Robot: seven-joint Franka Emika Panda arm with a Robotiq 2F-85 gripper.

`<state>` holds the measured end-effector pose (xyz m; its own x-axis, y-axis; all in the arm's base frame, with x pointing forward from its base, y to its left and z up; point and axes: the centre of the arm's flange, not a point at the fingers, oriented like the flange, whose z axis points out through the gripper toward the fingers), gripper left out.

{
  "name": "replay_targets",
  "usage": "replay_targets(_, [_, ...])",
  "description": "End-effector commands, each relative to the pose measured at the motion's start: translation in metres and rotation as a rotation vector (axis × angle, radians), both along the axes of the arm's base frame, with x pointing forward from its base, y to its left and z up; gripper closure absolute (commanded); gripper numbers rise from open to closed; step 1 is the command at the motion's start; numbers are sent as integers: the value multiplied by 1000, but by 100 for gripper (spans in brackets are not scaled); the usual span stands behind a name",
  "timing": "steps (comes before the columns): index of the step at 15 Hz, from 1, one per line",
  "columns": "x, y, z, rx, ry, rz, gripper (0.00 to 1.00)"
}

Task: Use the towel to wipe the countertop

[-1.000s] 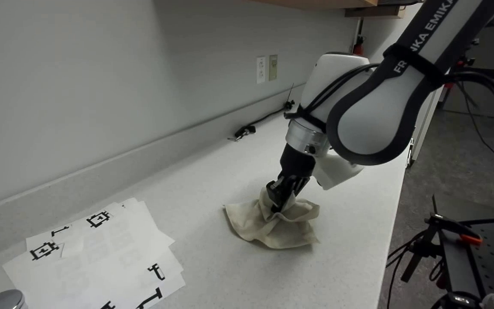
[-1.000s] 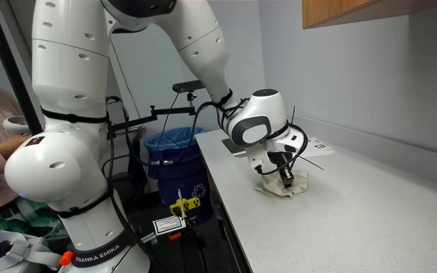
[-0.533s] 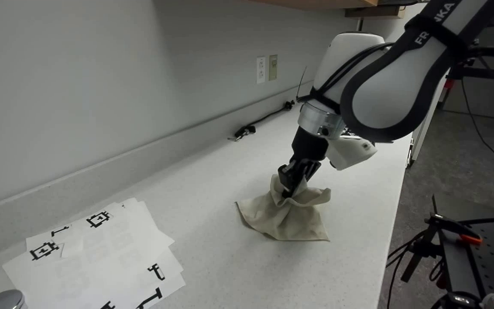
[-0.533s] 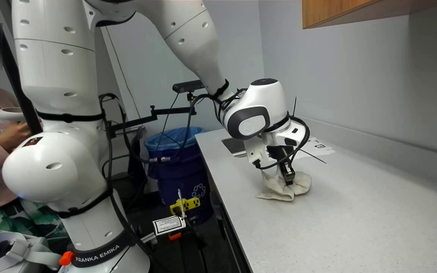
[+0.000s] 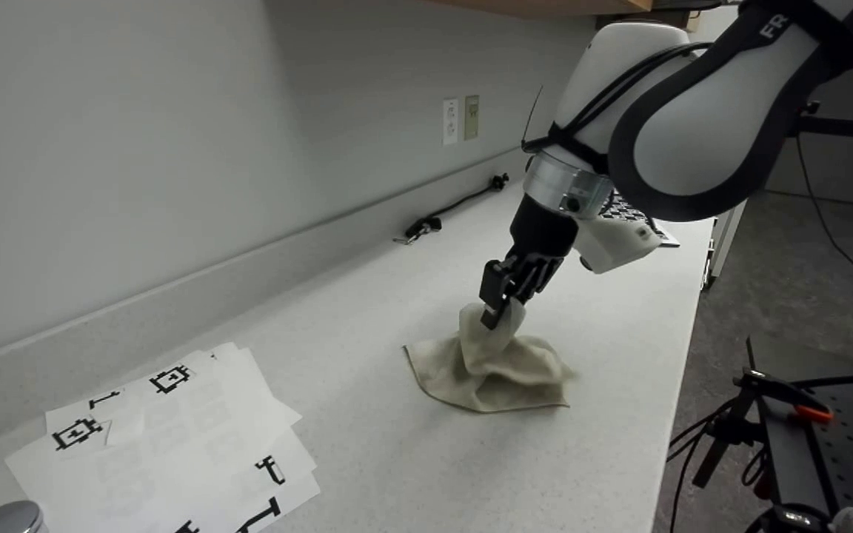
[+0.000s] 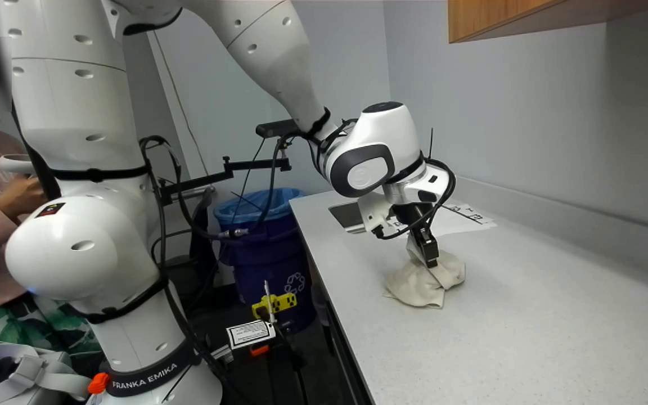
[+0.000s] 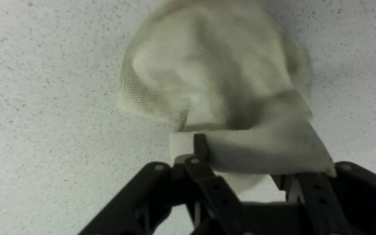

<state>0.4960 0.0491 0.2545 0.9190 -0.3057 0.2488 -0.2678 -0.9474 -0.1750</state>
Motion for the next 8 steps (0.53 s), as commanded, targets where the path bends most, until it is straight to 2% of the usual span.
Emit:
replay_targets(1, [-14,6,19,-18,2,34,19])
replay_targets(3, [-18,9,24,-31,-5,48,4])
replay_targets(4, [-21,10,27,-39,-9,54,1])
replay_targets(8, [-33,6,39,-74,-31,81,0])
